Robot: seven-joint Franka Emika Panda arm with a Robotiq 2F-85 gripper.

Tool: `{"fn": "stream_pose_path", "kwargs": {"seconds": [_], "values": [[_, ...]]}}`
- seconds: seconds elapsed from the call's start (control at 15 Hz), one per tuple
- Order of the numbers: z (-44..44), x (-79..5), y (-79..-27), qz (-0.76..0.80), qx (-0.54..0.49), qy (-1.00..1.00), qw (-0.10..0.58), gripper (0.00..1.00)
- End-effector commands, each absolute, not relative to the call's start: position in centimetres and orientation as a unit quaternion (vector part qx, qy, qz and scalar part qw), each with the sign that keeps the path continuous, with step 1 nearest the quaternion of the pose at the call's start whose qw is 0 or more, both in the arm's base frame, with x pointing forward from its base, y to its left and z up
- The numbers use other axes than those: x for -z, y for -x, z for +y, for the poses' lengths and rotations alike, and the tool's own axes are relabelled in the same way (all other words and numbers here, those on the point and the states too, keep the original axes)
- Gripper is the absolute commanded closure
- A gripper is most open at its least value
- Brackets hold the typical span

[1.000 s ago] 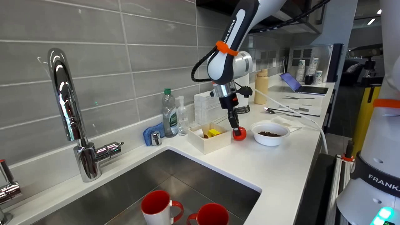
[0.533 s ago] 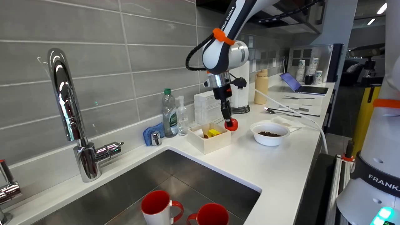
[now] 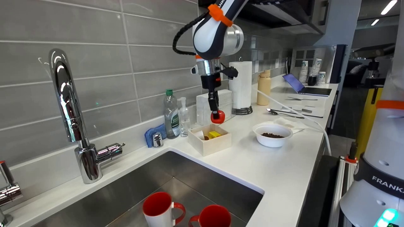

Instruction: Put the orange item in the box

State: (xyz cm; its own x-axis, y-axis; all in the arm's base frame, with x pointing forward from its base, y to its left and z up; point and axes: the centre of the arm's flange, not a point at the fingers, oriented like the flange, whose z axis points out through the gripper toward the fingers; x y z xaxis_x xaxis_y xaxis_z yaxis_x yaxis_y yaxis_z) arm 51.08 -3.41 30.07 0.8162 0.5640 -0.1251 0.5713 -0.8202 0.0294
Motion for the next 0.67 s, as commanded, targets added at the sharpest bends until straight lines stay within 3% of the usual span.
{"fn": "stream_pose_path", "kwargs": {"seconds": [0.0, 0.07, 0.2, 0.4, 0.53, 0.6], "values": [[-2.06, -29.93, -50.65, 0.300, 0.058, -0.951, 0.035, 0.94], [-1.91, -29.50, -50.55, 0.305, 0.059, -0.950, 0.034, 0.51], [-1.63, -29.24, -50.34, 0.308, 0.059, -0.949, 0.031, 0.45], [-1.33, -29.45, -50.59, 0.292, 0.076, -0.953, 0.038, 0.18], [-1.24, -29.41, -50.74, 0.268, 0.083, -0.959, 0.038, 0.03], [-1.10, -29.43, -50.67, 0.262, 0.088, -0.960, 0.037, 0.00]]}}
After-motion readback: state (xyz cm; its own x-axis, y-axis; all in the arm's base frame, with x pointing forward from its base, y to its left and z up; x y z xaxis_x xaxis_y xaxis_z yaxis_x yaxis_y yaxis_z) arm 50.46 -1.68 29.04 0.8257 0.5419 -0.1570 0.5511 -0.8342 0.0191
